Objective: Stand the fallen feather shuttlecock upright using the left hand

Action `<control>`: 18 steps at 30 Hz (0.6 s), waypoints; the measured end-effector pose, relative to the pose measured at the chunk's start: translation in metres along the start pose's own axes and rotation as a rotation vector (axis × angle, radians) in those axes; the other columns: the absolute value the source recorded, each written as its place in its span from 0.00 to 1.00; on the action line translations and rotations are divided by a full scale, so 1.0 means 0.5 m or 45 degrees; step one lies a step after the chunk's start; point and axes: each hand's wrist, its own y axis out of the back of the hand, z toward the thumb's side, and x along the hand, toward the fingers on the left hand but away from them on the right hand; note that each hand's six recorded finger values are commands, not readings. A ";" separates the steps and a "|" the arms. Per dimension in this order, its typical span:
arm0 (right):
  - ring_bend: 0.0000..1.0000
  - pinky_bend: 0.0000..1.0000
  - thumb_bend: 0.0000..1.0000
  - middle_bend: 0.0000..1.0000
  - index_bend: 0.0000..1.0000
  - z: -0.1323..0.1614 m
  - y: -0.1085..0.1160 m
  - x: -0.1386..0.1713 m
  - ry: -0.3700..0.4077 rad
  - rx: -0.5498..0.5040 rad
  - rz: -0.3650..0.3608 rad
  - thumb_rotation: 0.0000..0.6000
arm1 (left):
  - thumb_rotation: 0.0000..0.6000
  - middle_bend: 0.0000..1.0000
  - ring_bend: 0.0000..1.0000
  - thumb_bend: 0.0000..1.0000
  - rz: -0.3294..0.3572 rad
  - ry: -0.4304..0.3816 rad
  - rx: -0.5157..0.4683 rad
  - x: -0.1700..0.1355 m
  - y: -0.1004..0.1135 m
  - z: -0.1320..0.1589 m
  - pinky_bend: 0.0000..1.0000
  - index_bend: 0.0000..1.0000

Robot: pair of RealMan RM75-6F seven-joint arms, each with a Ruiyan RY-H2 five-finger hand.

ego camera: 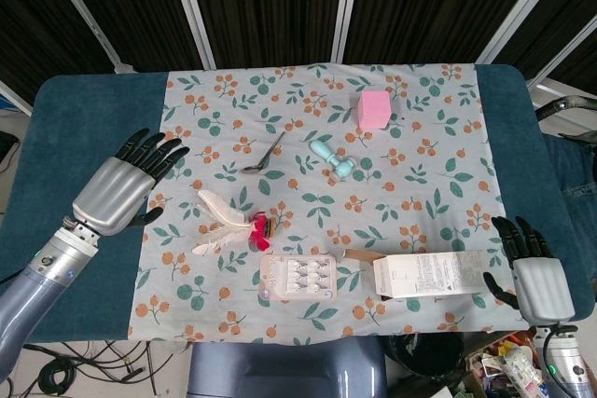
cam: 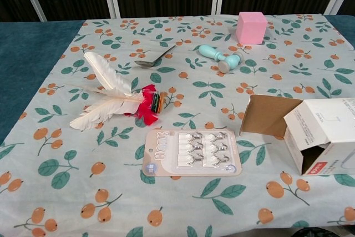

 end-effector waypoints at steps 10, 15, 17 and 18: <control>0.03 0.14 0.19 0.08 0.00 -0.001 0.002 -0.001 -0.005 0.006 -0.016 1.00 | 1.00 0.06 0.00 0.21 -0.011 0.008 0.006 -0.008 -0.008 -0.008 0.00 0.10; 0.03 0.14 0.19 0.08 0.00 -0.004 0.003 0.000 -0.018 0.008 -0.019 1.00 | 1.00 0.06 0.00 0.21 -0.041 0.026 0.023 -0.029 -0.030 -0.020 0.00 0.12; 0.03 0.14 0.19 0.08 0.00 -0.006 0.003 0.000 -0.020 0.009 -0.018 1.00 | 1.00 0.06 0.00 0.21 -0.060 0.047 0.020 -0.043 -0.044 -0.031 0.00 0.13; 0.03 0.14 0.19 0.08 0.00 -0.006 0.003 0.000 -0.021 0.009 -0.019 1.00 | 1.00 0.06 0.00 0.21 -0.071 0.055 0.020 -0.050 -0.052 -0.036 0.00 0.13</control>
